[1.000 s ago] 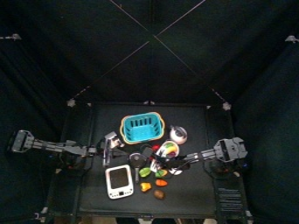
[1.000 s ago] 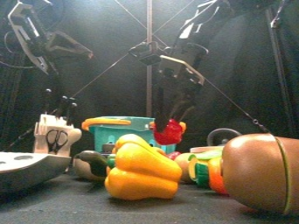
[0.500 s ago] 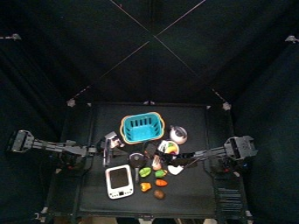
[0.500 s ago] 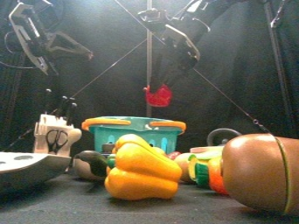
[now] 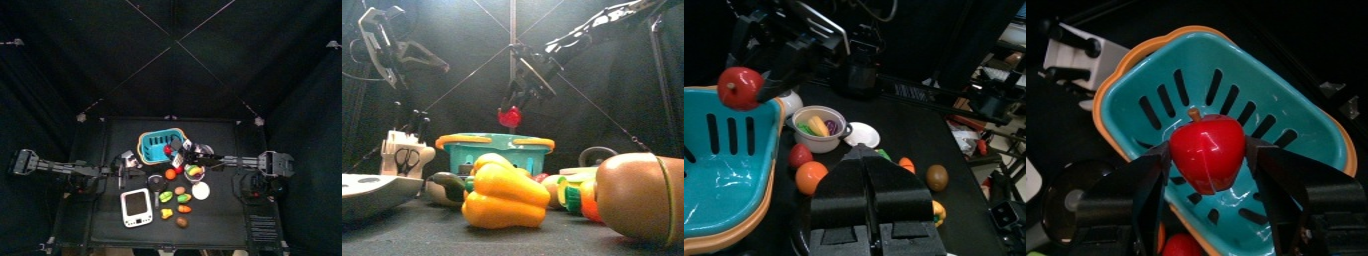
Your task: Place apple into basket
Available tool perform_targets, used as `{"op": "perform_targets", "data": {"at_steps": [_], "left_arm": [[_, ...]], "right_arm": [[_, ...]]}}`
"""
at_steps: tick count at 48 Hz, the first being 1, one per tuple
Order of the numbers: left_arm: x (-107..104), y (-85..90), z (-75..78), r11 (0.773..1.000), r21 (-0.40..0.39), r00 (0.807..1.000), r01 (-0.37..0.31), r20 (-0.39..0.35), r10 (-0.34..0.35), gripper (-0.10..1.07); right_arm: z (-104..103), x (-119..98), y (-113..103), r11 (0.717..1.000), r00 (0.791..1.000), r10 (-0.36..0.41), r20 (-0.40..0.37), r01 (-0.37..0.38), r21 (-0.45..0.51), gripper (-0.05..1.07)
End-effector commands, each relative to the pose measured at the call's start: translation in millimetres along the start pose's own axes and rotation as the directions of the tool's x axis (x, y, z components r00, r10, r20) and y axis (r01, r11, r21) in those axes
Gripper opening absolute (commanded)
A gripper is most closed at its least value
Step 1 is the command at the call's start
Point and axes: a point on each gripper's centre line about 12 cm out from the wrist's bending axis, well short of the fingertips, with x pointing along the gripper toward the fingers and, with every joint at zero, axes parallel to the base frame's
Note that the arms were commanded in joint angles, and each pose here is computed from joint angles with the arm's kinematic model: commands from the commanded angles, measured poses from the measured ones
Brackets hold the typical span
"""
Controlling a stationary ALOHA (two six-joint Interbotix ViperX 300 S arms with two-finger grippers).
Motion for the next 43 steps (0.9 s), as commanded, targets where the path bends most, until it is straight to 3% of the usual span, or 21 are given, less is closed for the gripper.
{"op": "perform_targets", "data": {"at_steps": [1, 8, 25, 43], "left_arm": [[1.6, -0.5, 4.2, 1.000, -0.001, 1.000, 0.000, 0.012, 0.000, 0.01], [1.4, -0.4, 3.6, 1.000, -0.001, 1.000, 0.000, 0.011, 0.000, 0.01], [1.2, 0.1, 3.1, 1.000, -0.002, 1.000, -0.002, 0.010, 0.002, 0.01], [1.2, 0.0, 4.0, 1.000, -0.006, 1.000, -0.002, 0.013, 0.002, 0.01]], "right_arm": [[4.4, 1.9, -9.7, 0.999, 0.999, 0.021, 0.030, -0.022, 0.030, 0.69], [-6.1, 11.3, -18.1, 0.997, 0.999, 0.041, 0.023, -0.042, 0.059, 0.71], [-16.1, 12.8, -18.0, 0.997, 0.999, 0.046, 0.002, -0.046, 0.059, 0.92], [-16.0, 12.8, -18.0, 0.998, 0.999, 0.046, 0.002, -0.046, 0.052, 0.94]]}}
